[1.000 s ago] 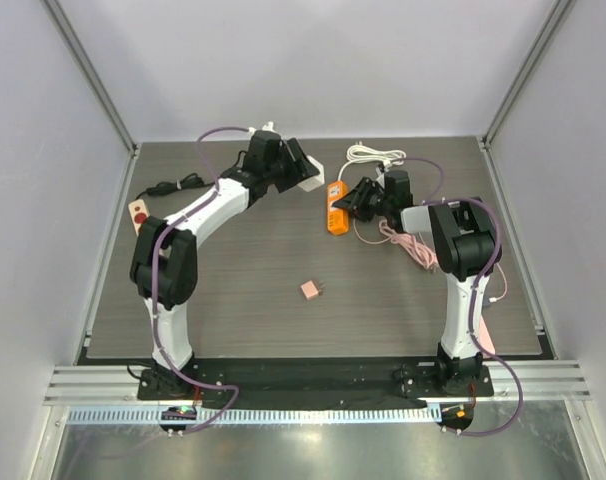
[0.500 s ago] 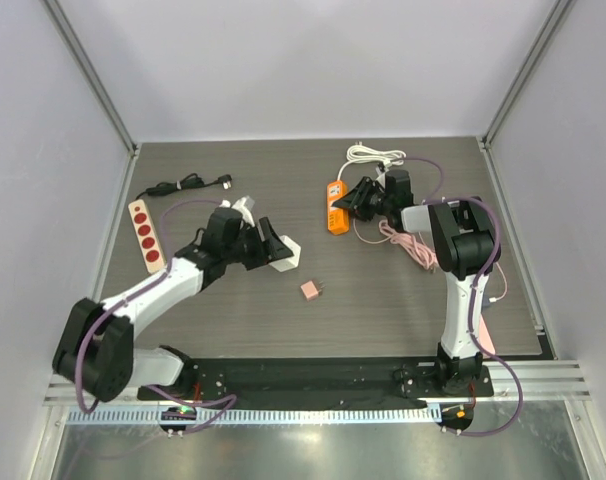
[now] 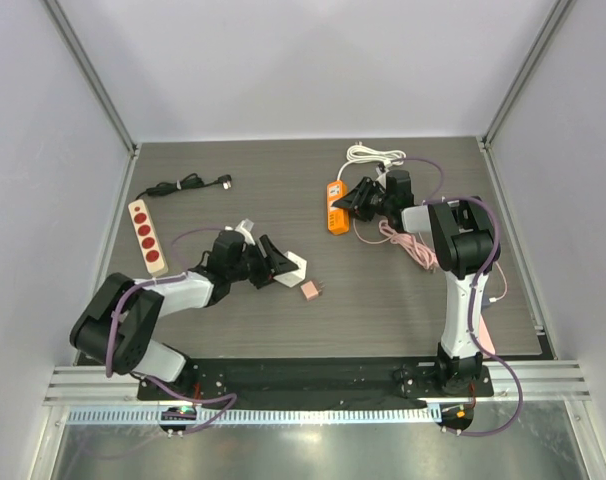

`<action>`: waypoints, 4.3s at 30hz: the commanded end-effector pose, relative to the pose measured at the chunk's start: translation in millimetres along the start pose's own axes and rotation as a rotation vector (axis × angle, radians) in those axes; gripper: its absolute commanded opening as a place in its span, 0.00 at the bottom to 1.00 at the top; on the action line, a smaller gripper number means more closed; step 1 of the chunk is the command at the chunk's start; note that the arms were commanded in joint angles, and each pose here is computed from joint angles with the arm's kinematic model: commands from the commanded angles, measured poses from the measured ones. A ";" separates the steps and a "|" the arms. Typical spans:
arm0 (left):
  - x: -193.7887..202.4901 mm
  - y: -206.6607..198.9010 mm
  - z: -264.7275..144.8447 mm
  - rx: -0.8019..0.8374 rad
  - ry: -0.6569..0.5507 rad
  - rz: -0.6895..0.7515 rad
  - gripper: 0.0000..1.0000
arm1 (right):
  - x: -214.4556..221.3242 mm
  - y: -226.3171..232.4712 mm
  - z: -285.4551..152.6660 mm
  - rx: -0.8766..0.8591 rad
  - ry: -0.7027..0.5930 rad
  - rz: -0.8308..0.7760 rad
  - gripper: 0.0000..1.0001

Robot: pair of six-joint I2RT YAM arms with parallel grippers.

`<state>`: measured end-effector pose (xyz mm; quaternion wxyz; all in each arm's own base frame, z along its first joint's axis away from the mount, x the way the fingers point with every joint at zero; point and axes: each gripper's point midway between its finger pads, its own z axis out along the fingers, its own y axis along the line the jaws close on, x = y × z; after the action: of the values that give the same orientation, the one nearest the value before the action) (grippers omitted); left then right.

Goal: Pull the plug off the socket

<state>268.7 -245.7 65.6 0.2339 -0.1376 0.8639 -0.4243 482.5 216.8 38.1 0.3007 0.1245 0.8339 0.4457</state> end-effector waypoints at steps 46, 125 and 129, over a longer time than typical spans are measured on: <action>-69.0 -55.9 -97.7 -0.173 -0.331 0.227 0.90 | -6.8 -46.9 -6.3 0.234 0.003 -0.176 0.44; -60.5 -99.0 35.2 0.086 -0.337 0.726 0.84 | 59.2 -83.8 -275.9 0.951 -0.256 0.252 0.99; -61.3 -98.4 36.2 0.081 -0.337 0.731 0.84 | 21.8 -77.1 -326.7 1.100 -0.428 0.160 1.00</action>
<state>333.9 -293.7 120.0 0.4864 0.1200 0.8110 -0.3022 258.4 0.6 60.3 0.2425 0.3950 0.8861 -0.0064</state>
